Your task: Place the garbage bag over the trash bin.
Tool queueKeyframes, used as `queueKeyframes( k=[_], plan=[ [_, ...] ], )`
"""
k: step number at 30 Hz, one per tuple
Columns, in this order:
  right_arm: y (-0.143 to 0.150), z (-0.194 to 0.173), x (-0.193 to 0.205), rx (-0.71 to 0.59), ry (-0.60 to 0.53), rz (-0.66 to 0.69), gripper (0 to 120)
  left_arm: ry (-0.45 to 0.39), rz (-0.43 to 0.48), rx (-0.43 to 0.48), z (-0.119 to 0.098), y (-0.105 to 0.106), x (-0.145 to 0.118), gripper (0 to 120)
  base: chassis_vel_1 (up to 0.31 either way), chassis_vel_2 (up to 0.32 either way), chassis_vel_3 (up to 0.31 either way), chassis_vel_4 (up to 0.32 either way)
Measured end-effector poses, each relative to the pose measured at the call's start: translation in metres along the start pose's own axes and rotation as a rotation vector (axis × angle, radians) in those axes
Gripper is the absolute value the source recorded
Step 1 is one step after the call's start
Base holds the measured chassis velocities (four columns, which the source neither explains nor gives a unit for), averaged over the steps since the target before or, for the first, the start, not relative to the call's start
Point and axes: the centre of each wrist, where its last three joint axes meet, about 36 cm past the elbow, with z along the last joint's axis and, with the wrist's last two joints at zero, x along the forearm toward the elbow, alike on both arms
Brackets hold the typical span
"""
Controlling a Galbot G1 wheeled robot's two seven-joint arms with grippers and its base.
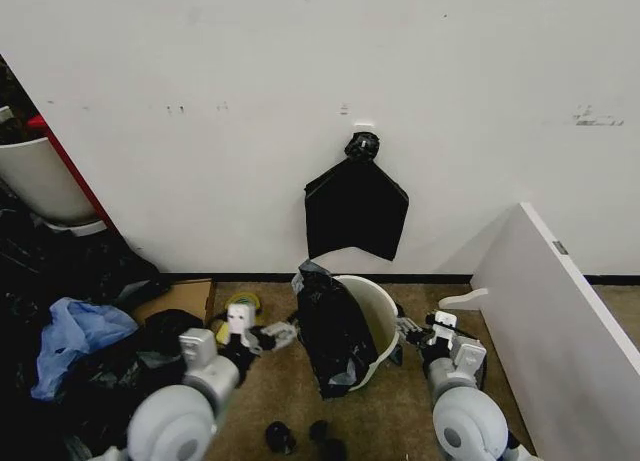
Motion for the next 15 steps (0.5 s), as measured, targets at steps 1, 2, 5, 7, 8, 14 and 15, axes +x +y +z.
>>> queueKeyframes(
  k=[1,2,5,7,8,14,15],
  plan=[
    [0.001,0.000,0.002,0.004,0.004,-0.006,100,0.016,-0.006,0.017,0.006,-0.006,-0.007,94,0.000,0.000,0.000,0.000],
    [0.001,0.000,0.003,0.005,0.005,-0.008,100,0.023,-0.012,0.029,0.009,-0.010,-0.011,94,0.000,0.000,0.000,0.000],
    [0.001,0.001,0.004,0.006,0.010,-0.006,100,0.031,-0.042,0.056,0.015,-0.019,-0.023,93,0.000,0.000,0.000,0.000],
    [0.001,0.002,0.005,0.007,0.014,-0.005,100,0.026,-0.073,0.067,0.015,-0.022,-0.031,89,0.000,0.000,0.000,0.000],
    [0.001,0.001,0.006,0.008,0.018,-0.005,100,0.022,-0.082,0.070,0.014,-0.023,-0.033,86,0.000,0.000,0.000,0.000],
    [0.000,0.002,0.007,0.020,0.031,-0.002,100,0.008,-0.135,0.071,0.006,-0.027,-0.045,77,0.000,0.000,0.000,0.000],
    [0.000,0.002,0.008,0.021,0.033,-0.003,100,0.010,-0.146,0.071,0.004,-0.028,-0.050,77,0.000,0.000,0.000,0.000]
  ],
)
